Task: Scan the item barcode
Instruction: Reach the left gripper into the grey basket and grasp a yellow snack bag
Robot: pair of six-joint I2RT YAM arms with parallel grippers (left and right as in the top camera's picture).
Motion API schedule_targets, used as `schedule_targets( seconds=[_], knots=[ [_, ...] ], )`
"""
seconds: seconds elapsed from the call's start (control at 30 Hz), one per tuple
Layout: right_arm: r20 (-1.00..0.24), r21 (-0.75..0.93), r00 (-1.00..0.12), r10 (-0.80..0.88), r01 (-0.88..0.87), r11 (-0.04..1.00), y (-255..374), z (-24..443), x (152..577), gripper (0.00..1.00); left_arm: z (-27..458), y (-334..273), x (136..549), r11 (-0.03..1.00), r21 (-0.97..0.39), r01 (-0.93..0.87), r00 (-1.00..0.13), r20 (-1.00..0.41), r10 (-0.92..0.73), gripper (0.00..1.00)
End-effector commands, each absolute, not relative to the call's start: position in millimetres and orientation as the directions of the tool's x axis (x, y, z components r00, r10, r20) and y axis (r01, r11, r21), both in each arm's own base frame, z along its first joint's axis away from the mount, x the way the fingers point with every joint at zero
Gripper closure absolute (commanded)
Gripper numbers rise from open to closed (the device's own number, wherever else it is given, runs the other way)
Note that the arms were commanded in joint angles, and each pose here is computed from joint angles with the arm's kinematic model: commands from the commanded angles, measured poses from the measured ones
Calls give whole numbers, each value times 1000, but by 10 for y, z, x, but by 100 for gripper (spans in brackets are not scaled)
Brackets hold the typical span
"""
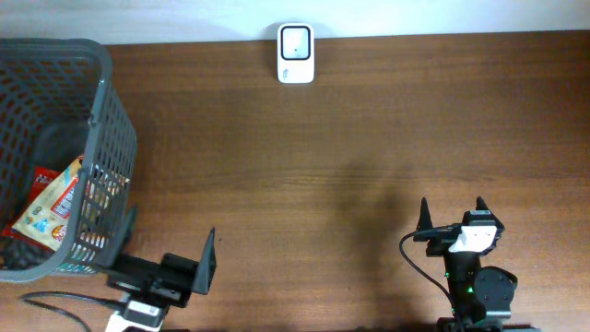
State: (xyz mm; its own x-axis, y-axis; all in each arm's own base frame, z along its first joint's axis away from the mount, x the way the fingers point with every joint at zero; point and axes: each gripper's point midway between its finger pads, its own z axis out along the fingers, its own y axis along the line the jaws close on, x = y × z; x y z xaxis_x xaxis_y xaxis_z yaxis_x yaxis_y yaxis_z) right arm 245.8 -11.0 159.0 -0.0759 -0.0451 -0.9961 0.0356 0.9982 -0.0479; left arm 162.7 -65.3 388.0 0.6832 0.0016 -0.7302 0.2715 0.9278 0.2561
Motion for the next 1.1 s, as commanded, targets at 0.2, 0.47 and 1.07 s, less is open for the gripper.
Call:
schedule_targets(
  seconds=[0.2,0.47,1.07],
  knots=[
    [-996,-47,-79,-44,37,998,-109,1560,2458,1,5561,-819,2794,869,204,451,160,-976,146,1],
    [-996,-47,-79,-44,37,998,-109,1560,2458,2,5455,1555,3537,855,26,-518,-229,-967,-109,1],
    [-996,-47,-79,-44,37,998,-109,1560,2458,2,1154,2368,3514,961,272,-56,-972,-235,9,0]
  ],
)
